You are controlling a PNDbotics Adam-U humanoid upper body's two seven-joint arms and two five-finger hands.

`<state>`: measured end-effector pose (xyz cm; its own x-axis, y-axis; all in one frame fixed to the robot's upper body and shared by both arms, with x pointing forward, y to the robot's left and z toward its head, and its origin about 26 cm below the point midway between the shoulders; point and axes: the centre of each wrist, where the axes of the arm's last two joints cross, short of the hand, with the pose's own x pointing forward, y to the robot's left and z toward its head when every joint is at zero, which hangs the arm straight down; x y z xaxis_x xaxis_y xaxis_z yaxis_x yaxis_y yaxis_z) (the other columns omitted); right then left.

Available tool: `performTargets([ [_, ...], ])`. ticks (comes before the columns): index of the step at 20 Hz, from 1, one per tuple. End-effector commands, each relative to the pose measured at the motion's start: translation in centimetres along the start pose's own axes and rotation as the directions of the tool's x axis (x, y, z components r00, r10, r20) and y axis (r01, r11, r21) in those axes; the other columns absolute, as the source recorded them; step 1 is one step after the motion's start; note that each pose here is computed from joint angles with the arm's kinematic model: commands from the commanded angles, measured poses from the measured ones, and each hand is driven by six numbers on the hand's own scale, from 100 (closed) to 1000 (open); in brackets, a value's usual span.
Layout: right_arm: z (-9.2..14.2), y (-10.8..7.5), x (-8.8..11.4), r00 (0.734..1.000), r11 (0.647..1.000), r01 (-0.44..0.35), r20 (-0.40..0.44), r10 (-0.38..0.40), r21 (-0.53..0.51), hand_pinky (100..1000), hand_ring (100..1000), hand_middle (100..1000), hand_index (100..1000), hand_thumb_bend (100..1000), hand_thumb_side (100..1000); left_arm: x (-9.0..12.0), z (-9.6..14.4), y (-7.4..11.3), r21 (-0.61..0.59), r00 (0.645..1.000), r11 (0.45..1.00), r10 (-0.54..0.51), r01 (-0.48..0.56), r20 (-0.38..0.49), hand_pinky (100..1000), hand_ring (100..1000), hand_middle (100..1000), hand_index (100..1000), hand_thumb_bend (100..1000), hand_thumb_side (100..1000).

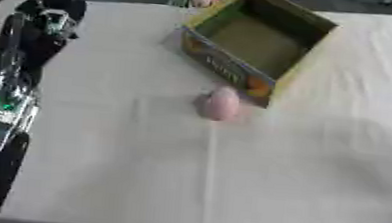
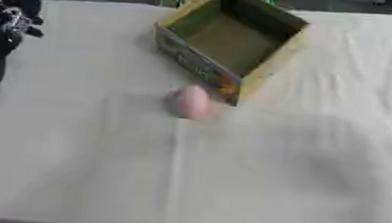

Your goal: Pick up objects on the table and place them in the box.

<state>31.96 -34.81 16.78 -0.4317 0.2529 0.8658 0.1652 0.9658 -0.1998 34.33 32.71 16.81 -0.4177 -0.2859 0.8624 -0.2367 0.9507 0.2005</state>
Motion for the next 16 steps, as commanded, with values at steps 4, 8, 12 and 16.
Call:
performTargets([
  [4, -0.5, -0.6, 0.9, 1.0, 1.0, -0.015, 0.027, 0.015, -0.006, 644, 722, 681, 794, 100, 246, 1.6, -0.7, 0.0, -0.055, 0.998, 0.997, -0.045, 0.048, 0.054, 545, 596, 621, 684, 607, 495],
  [8, -0.5, -0.5, 0.9, 1.0, 1.0, -0.014, 0.028, 0.014, -0.002, 644, 722, 681, 794, 100, 246, 1.9, -0.8, -0.7, -0.122, 0.994, 0.988, -0.081, 0.089, 0.067, 546, 597, 622, 689, 604, 496],
  [12, -0.5, -0.5, 0.9, 1.0, 1.0, -0.014, 0.027, 0.014, 0.0, 644, 722, 681, 794, 100, 246, 2.2, -0.8, -1.5, -0.192, 0.989, 0.972, -0.126, 0.139, 0.078, 545, 595, 622, 692, 601, 489],
  [16, -0.6, -0.4, 0.9, 1.0, 1.0, -0.013, 0.028, 0.013, 0.006, 644, 722, 681, 794, 100, 246, 2.5, -0.8, -2.6, -0.266, 0.972, 0.936, -0.21, 0.23, 0.101, 545, 592, 619, 701, 599, 477],
])
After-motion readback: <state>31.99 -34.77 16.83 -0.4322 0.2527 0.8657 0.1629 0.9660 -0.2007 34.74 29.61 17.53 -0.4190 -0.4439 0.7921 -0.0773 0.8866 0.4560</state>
